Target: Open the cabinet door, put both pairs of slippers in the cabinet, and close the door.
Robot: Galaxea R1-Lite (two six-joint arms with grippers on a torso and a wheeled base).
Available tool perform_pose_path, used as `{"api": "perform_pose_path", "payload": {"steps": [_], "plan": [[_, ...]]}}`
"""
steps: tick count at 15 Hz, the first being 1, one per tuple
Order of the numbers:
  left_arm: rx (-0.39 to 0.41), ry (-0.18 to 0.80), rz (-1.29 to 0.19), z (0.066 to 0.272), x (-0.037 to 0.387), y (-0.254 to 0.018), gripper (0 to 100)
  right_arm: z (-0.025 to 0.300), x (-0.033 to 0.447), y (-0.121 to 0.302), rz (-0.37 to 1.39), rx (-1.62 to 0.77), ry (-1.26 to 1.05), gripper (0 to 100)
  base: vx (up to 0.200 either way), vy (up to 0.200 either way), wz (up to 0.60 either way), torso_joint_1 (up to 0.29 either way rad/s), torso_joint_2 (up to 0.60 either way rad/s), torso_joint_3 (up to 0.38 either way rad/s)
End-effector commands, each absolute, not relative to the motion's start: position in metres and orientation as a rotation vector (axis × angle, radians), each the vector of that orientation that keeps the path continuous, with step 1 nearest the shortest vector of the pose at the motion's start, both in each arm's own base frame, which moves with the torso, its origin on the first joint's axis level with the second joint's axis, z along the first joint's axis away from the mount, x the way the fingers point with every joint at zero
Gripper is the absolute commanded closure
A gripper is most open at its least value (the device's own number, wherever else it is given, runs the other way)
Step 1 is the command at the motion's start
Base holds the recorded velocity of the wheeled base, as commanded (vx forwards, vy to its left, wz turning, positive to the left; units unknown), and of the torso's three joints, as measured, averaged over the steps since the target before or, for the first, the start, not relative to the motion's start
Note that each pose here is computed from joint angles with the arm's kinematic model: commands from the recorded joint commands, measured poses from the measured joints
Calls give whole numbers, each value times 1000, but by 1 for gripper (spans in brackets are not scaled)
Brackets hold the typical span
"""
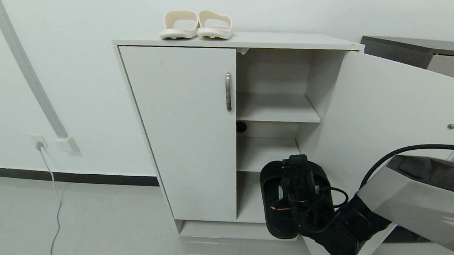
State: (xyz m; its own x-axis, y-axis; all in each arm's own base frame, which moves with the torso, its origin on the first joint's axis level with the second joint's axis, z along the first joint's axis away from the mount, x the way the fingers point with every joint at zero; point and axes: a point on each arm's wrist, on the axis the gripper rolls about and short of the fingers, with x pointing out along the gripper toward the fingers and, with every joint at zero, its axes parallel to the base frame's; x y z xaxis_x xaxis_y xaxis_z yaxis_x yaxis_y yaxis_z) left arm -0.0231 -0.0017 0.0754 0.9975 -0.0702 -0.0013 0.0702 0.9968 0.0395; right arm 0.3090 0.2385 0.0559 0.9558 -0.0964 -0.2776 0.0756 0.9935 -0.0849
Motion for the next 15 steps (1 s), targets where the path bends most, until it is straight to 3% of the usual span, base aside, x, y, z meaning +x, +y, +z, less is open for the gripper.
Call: {"api": "perform_pose_path", "payload": {"steps": [1,15], "plan": [[40,2,-71,75,-23,-2,100,58,310,236,-95,-71,283,100,0,0,0,0,0,0],[37,2,-71,75,-23,-2,100,55,308,235,-75,-76,297,100,0,0,0,0,0,0]]}}
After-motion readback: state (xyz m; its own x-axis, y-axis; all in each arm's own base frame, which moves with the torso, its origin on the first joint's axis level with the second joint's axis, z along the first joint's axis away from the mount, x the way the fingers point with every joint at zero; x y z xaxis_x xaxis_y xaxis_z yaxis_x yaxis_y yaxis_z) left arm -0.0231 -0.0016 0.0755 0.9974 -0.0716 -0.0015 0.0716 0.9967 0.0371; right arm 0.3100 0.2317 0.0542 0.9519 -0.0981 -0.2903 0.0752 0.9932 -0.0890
